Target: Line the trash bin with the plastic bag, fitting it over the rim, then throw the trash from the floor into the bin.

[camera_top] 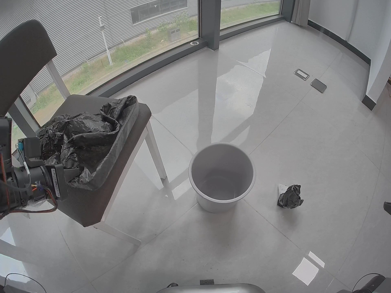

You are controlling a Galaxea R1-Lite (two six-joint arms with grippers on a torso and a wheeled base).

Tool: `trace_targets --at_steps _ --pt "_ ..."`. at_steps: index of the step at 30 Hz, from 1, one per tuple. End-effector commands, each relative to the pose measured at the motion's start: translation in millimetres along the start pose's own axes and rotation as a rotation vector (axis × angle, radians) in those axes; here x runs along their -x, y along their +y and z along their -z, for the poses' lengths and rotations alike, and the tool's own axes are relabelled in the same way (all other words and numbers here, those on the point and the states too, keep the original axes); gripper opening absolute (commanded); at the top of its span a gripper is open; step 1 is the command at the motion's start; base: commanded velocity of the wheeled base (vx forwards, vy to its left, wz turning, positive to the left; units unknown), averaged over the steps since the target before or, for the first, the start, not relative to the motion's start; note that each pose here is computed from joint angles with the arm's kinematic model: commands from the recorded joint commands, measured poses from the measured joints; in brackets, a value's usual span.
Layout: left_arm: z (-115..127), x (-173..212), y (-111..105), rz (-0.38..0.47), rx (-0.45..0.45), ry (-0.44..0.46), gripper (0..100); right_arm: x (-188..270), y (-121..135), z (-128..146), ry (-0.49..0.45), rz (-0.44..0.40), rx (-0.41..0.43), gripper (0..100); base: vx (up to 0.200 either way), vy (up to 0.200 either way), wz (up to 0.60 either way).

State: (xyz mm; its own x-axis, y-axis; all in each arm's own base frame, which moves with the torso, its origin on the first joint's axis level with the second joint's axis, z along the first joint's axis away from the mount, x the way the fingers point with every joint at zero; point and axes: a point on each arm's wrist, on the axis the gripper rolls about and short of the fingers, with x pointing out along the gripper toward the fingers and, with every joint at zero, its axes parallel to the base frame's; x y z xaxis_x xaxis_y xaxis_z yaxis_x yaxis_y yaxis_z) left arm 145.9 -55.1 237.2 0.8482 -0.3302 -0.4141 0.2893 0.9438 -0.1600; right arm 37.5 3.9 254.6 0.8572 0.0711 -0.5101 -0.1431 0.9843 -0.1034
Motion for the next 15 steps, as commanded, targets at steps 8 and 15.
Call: trace_targets --at_steps 8,15 --pt "-18.8 62.8 -43.1 0.375 -0.141 -0.268 0 -68.9 39.6 -54.2 0.107 -0.275 0.181 100 0.000 0.000 0.00" --pt "-28.6 57.9 -50.8 0.385 -0.136 -0.305 0 -88.1 72.9 -62.3 0.115 -0.364 0.229 100 0.000 0.000 0.00"
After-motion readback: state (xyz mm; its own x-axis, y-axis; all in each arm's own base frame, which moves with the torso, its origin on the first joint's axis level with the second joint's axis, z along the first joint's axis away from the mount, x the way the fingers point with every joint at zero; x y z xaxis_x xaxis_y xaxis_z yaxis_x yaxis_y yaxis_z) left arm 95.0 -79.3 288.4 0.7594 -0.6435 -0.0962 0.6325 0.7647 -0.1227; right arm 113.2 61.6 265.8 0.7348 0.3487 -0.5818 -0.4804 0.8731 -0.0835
